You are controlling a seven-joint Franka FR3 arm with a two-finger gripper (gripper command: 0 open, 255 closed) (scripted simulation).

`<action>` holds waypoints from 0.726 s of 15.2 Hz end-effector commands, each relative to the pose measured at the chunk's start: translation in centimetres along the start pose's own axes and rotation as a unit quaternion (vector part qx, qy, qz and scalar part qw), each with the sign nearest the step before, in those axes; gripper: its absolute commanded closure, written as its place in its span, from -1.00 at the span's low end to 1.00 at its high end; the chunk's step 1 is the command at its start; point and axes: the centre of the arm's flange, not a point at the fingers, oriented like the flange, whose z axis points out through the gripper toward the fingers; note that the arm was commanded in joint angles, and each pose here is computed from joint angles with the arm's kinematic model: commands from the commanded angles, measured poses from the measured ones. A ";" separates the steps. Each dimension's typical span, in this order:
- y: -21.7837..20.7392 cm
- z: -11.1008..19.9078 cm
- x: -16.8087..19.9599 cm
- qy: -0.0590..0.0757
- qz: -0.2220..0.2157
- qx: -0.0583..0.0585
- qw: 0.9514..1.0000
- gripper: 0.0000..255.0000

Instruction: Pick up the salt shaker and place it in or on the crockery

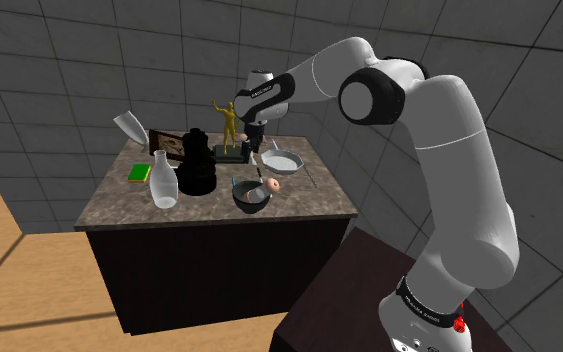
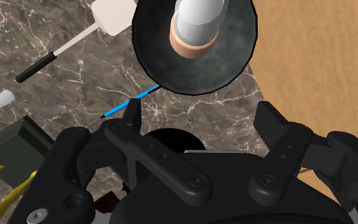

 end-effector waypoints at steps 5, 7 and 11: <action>0.0 -5.0 0.0 0.000 0.000 0.000 1.000 -1.00; 0.0 -5.0 0.0 0.000 0.000 0.000 1.000 -1.00; 0.0 -5.0 0.0 0.000 0.000 0.000 1.000 -1.00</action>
